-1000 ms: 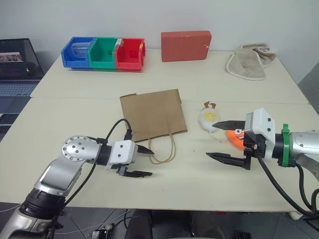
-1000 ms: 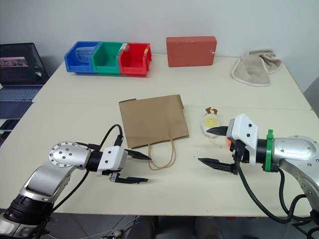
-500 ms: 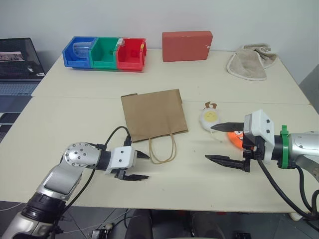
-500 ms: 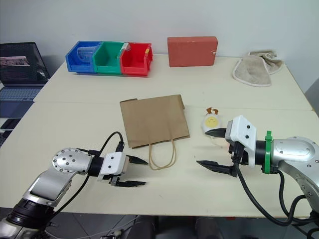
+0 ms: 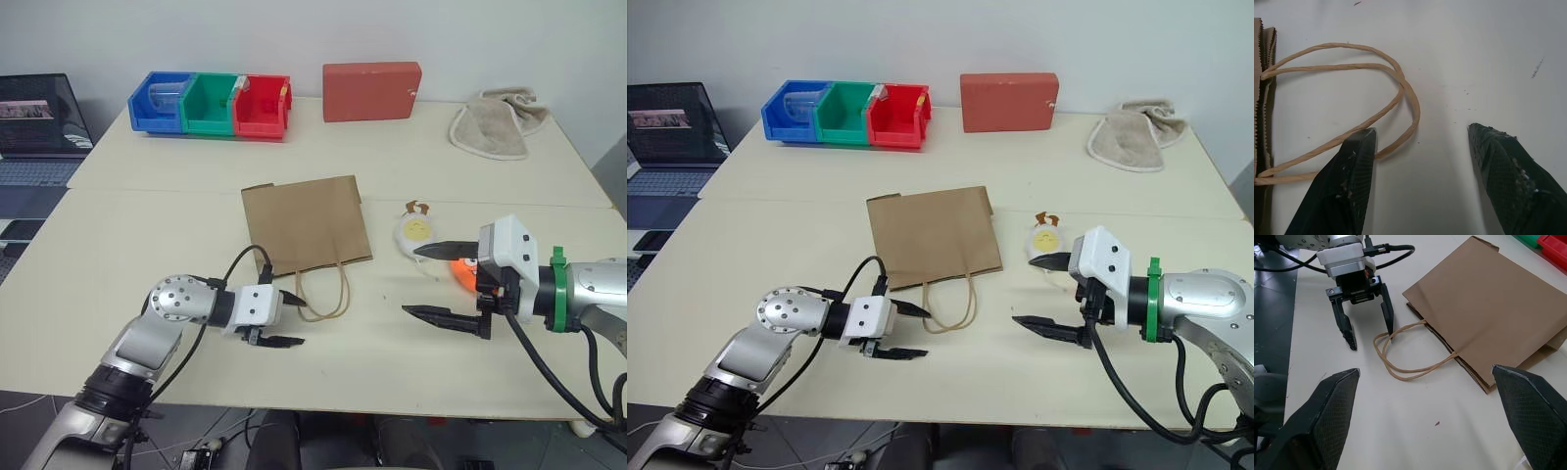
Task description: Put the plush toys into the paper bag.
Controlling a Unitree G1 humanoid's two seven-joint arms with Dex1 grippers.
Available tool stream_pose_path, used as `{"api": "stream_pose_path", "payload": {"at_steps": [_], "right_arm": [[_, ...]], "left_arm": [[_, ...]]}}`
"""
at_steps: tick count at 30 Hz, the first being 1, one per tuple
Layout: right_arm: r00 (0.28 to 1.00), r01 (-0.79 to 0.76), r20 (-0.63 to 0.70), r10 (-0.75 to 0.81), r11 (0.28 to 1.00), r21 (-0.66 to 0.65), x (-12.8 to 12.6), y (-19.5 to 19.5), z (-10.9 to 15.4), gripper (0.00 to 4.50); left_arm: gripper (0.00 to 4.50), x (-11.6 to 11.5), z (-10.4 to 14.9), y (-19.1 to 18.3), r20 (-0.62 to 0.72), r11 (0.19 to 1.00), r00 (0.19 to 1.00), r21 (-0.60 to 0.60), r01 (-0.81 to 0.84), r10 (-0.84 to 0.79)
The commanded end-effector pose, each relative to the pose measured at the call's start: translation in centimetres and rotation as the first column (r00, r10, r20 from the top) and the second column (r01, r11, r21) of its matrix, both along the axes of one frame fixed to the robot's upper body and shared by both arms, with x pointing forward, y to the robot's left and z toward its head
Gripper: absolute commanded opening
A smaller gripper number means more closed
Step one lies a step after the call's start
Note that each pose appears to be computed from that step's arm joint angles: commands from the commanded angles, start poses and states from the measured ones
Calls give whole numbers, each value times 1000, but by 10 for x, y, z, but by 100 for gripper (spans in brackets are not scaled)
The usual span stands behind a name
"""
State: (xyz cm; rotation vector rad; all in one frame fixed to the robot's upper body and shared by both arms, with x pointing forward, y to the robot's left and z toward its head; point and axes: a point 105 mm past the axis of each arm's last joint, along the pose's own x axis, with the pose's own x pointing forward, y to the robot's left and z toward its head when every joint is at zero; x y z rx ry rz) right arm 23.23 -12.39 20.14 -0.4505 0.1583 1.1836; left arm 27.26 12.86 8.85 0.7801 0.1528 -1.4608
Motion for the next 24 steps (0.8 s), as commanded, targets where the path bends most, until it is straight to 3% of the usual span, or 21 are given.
{"api": "stream_pose_path", "payload": {"at_steps": [1, 8, 9, 16, 19, 24], "right_arm": [[997, -71, 6, 71, 997, -9, -14, 5, 9, 450], [992, -126, -28, 124, 991, -44, -25, 5, 6, 450], [992, -124, -26, 123, 991, -43, -25, 5, 6, 450], [992, -122, -17, 121, 992, -33, -23, 6, 8, 450], [993, -119, -14, 118, 992, -30, -22, 5, 9, 450], [995, -102, -1, 102, 994, -35, -19, 4, 8, 450]], "left_arm": [[238, 5, -9, -2, 16, 999, 1000, 27, -20, 20], [15, 6, -16, -2, 20, 998, 1000, 56, -13, 12], [5, 6, -16, -2, 19, 998, 1000, 57, -15, 14], [5, 4, -12, -3, 5, 999, 1000, 51, 1, -1], [5, -2, 6, -6, -51, 1000, 999, 6, 18, -18], [5, -4, 57, -9, -160, 993, 987, -121, 0, -20]]}}
